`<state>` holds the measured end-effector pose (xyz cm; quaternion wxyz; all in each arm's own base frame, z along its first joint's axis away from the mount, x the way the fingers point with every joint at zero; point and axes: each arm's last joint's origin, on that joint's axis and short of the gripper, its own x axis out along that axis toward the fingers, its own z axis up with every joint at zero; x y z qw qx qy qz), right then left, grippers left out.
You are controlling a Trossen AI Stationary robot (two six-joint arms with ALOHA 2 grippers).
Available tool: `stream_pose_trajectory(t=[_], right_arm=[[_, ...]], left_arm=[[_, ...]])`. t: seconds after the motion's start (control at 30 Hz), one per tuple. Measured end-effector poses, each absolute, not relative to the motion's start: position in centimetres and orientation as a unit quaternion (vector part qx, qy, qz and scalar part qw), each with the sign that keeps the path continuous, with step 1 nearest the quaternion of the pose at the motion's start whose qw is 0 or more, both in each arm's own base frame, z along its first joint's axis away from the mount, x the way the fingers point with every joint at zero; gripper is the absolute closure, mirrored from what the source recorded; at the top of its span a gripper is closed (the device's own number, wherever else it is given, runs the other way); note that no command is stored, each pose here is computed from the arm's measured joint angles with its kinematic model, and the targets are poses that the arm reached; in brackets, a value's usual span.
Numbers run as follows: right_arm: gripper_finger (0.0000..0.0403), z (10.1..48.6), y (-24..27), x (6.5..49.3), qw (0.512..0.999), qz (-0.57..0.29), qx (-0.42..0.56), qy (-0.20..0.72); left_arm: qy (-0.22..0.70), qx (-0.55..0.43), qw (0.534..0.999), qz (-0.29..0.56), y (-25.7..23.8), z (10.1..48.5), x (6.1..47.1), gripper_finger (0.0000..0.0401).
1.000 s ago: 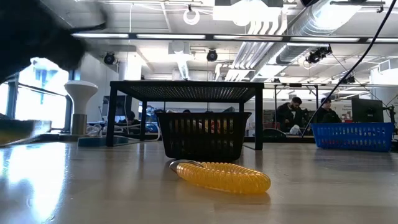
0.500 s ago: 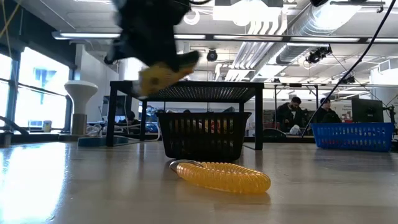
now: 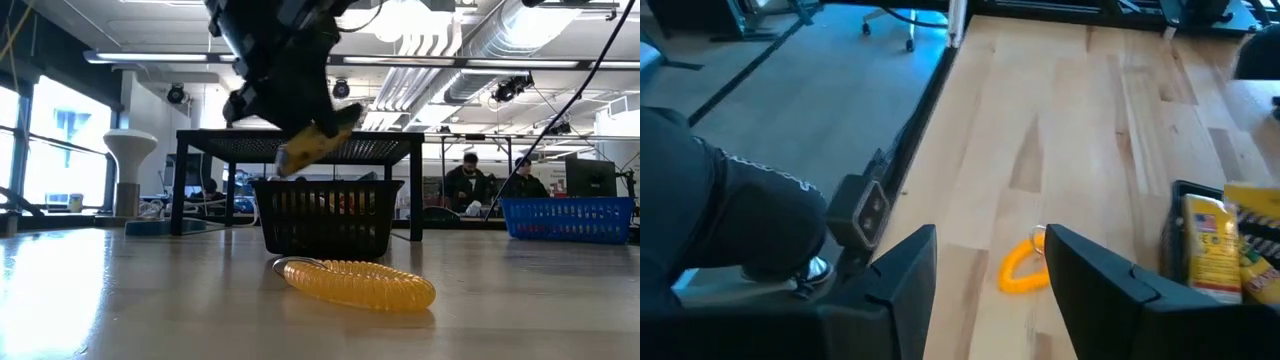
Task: Pick & Place Office Desk Supplies
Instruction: Put the yellow crayon box into the black bin
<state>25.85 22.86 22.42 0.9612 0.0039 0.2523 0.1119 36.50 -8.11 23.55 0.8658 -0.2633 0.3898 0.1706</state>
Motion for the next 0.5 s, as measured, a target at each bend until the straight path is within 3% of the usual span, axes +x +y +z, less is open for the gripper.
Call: stream_pose_trajectory(t=[0.5], right_arm=[[0.0227, 22.32, 22.79, 25.82, 0.96, 0.109, 0.001, 0.257]], left_arm=[[0.398, -0.303, 0.854, 0.146, -7.84, 22.74, 37.35, 0.0272]])
